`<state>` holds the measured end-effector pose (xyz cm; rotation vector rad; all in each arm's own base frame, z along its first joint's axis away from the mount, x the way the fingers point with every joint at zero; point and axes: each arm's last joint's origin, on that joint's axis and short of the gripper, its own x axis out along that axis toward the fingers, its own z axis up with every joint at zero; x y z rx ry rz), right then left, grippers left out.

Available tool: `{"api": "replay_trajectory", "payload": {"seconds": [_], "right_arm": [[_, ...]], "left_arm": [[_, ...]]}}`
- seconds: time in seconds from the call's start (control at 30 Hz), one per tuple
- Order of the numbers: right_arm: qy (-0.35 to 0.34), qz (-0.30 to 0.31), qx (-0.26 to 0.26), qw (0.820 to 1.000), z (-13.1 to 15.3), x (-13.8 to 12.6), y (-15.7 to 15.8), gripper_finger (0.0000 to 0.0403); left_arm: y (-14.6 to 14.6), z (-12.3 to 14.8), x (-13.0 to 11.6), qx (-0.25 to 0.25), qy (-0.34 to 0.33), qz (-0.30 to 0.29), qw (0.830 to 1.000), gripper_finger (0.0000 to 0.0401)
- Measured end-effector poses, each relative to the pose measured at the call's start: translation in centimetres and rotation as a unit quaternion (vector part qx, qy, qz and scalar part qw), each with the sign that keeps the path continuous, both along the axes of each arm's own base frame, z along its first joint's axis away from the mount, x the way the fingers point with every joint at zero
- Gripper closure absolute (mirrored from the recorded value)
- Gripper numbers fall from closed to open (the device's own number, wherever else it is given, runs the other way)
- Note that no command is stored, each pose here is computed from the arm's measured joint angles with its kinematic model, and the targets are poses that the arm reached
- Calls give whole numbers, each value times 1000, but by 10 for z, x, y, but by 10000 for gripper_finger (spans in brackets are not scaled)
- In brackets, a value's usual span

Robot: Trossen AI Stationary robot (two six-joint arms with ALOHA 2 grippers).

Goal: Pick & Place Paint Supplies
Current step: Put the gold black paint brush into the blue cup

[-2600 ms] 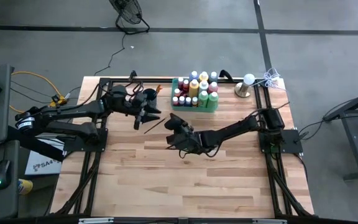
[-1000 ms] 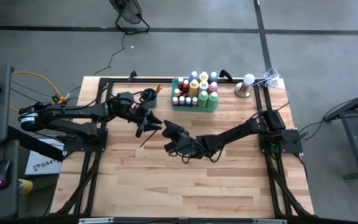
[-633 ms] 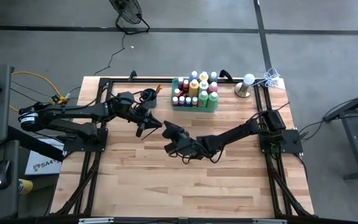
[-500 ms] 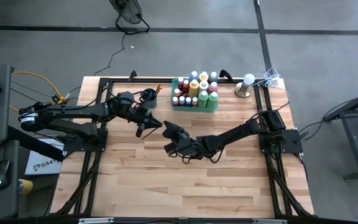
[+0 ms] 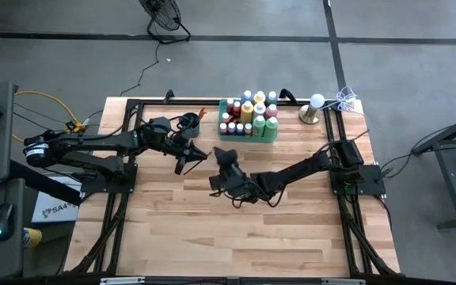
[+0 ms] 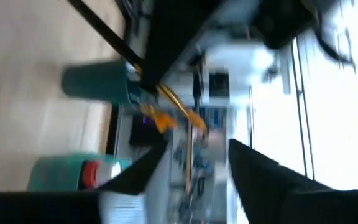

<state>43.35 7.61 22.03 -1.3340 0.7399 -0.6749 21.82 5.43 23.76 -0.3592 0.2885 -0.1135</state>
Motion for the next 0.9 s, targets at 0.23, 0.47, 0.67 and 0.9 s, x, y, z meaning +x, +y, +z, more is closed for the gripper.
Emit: {"api": "replay_trajectory", "payload": {"seconds": [0.23,0.47,0.67,0.9], "right_arm": [[-90,-102,34,990,1,-5,-3,143],[-186,-125,87,971,1,-5,-6,96],[-243,-130,121,953,0,-5,-9,94],[-268,-138,142,943,-5,-6,-12,93]], "left_arm": [[5,11,-4,85,-30,88,992,397],[3,37,-21,179,-85,201,959,397],[-1,44,-22,267,-89,310,908,397],[6,29,-21,318,-164,367,858,398]]}}
